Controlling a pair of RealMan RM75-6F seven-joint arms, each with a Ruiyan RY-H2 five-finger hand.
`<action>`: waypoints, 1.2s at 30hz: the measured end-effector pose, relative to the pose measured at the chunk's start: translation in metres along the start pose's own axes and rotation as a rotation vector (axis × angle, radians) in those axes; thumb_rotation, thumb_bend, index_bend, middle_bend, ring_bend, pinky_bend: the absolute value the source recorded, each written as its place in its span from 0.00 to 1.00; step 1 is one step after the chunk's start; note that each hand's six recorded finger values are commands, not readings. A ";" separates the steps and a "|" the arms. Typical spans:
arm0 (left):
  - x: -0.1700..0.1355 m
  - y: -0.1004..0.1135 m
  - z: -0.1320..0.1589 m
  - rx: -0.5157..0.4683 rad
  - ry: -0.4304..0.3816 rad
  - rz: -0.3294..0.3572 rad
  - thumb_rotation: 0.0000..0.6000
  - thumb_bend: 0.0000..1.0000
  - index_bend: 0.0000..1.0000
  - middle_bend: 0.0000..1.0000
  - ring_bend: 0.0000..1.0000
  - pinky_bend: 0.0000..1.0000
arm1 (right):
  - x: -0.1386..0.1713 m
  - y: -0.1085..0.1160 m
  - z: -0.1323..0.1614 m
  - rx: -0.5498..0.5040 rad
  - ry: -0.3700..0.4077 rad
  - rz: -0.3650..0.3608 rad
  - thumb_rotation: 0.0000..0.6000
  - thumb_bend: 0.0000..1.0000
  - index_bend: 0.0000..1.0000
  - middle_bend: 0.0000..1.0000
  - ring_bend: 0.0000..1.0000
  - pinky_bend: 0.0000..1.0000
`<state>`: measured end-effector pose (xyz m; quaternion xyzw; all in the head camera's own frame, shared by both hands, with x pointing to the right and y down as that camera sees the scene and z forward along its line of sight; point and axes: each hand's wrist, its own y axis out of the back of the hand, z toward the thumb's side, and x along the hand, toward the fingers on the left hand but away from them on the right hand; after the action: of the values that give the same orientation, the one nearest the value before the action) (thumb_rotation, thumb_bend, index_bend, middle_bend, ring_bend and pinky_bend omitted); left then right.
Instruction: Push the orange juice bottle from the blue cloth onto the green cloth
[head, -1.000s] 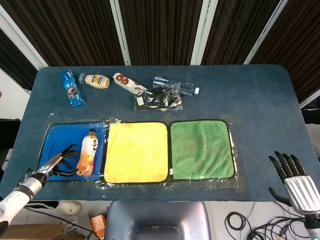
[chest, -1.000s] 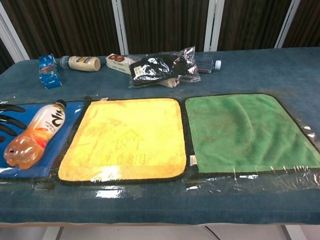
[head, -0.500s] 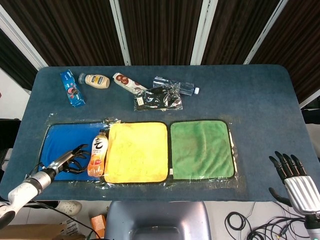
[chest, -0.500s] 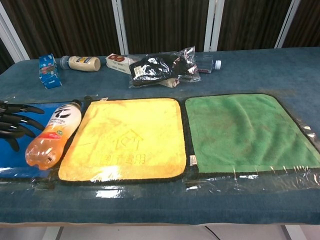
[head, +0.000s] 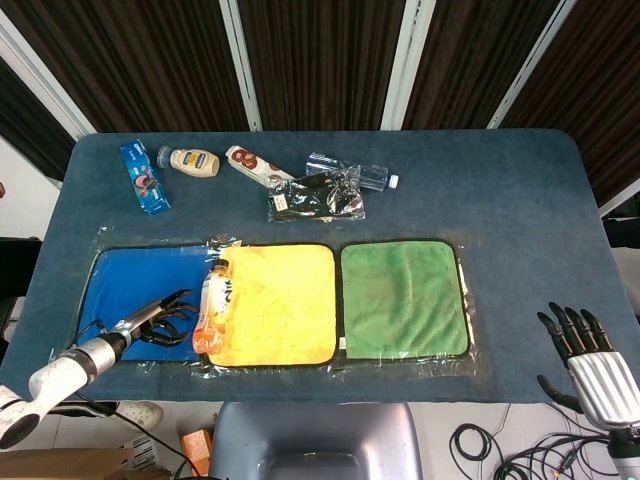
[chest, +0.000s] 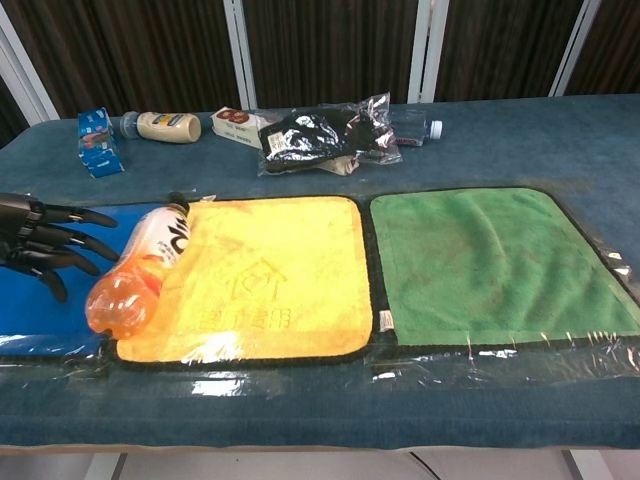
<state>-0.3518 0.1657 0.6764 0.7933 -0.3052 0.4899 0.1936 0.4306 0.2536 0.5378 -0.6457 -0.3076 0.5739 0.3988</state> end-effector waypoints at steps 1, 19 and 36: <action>0.001 -0.001 0.002 -0.009 -0.003 -0.004 1.00 0.41 0.00 0.21 0.21 0.43 | 0.000 0.000 0.000 0.000 0.000 0.000 1.00 0.19 0.00 0.00 0.00 0.00; 0.021 -0.020 0.024 -0.132 0.004 -0.125 1.00 0.44 0.00 0.14 0.12 0.35 | 0.001 -0.001 0.001 0.004 -0.001 0.000 1.00 0.19 0.00 0.00 0.00 0.00; 0.028 -0.028 0.041 -0.238 -0.029 -0.247 1.00 0.46 0.00 0.06 0.04 0.30 | 0.004 0.000 0.002 -0.016 0.023 0.011 1.00 0.19 0.00 0.00 0.00 0.00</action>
<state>-0.2966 0.1538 0.6832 0.8032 -0.2641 0.4115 0.3404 0.4291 0.2578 0.5355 -0.6569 -0.3041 0.5662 0.3941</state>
